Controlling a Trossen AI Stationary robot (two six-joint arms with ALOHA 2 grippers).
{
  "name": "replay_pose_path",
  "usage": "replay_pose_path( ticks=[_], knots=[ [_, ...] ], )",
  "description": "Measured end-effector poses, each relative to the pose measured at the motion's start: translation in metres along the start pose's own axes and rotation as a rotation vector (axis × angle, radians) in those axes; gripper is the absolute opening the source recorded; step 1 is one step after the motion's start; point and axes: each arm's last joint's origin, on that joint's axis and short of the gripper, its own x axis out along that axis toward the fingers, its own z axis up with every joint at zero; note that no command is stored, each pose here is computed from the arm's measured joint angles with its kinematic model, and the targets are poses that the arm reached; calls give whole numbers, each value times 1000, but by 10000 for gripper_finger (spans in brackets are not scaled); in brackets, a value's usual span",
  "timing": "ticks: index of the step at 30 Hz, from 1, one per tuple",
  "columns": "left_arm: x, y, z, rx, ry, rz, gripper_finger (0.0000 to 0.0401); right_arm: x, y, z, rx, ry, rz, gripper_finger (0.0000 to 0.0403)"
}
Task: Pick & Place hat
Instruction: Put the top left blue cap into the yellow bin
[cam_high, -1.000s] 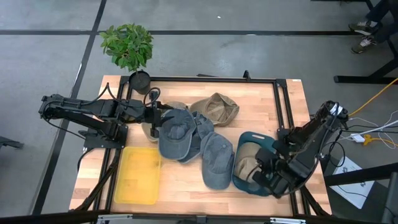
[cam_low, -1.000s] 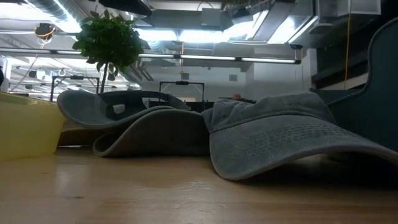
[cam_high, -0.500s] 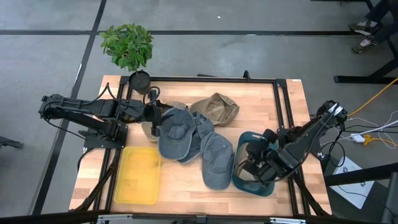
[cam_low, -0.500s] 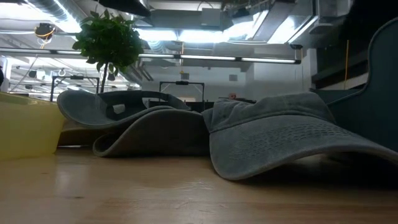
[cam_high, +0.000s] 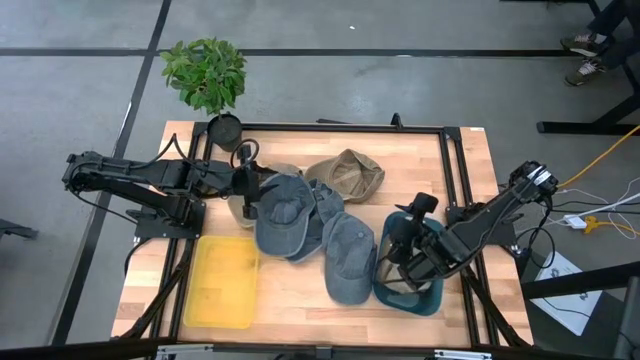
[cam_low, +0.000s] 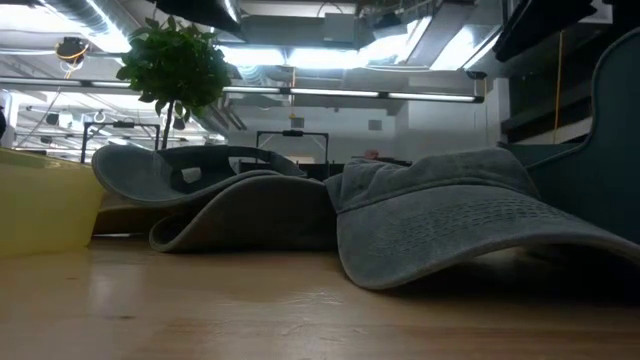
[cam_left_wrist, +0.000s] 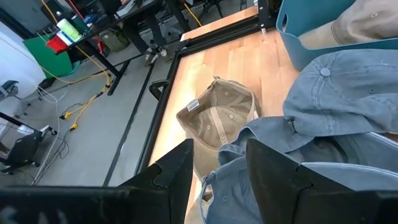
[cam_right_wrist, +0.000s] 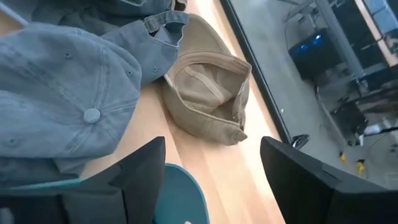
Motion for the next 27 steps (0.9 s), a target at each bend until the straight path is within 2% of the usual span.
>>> replay_pose_path(
  ticks=[4,12,22,27],
  knots=[
    [0,0,0,-49,0,0,144,0,-1,-1,-59,5,-5,263],
    [0,0,0,-67,0,0,143,0,-1,-1,-43,6,-5,263],
    [0,0,0,48,0,0,143,9,-6,4,-1,28,-30,263],
    [0,0,1,119,-9,3,143,21,-14,10,-27,27,-96,263]
  ],
)
